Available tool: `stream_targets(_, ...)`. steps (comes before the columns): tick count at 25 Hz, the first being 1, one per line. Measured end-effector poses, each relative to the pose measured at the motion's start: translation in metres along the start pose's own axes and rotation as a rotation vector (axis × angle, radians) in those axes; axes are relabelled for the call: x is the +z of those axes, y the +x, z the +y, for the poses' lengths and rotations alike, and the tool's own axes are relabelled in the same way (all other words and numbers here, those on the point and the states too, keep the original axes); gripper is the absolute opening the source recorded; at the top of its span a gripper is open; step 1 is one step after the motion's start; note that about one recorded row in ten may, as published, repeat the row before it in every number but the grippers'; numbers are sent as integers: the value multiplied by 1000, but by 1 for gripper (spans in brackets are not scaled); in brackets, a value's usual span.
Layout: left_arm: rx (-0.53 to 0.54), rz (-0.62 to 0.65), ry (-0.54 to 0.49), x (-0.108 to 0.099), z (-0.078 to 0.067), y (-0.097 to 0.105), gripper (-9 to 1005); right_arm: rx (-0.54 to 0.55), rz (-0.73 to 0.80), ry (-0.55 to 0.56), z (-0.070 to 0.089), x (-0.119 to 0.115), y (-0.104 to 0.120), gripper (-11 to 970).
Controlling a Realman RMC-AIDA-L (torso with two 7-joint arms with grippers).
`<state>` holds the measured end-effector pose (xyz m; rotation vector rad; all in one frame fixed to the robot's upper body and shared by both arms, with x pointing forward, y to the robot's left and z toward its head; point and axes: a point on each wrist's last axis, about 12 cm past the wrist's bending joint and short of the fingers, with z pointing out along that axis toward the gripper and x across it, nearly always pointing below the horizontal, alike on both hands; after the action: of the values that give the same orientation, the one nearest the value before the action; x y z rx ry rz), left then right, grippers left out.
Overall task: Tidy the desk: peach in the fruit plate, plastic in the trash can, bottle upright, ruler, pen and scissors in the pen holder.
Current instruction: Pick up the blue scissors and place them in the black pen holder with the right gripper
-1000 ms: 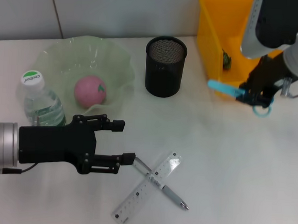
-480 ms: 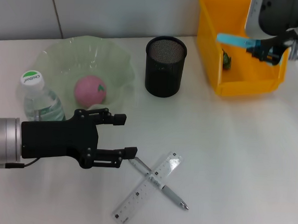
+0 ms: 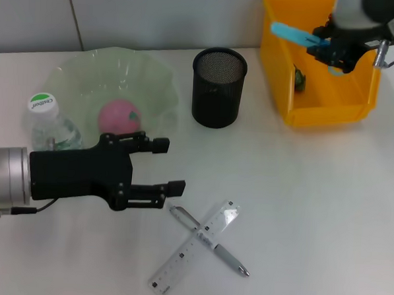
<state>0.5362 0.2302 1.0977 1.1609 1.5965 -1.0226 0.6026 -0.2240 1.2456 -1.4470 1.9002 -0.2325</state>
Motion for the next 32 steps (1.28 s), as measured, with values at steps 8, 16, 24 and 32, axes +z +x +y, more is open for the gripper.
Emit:
stream_targets(8,-5,-52,-3,0,0,-5,815,276,-254,-99,6,-9,35,220)
stream_targets(16,-5,-93,7,2,-3,-8,815,589,-558,-171,20,-13,91,220)
stream_targets(24,12,-144,14,0,-6,-10,814,816,-855,-239,36,-12,127,220)
stream_targets(32,30,-170,30,2,-7,-10,815,1027,-1056,-325,51,2,138,220)
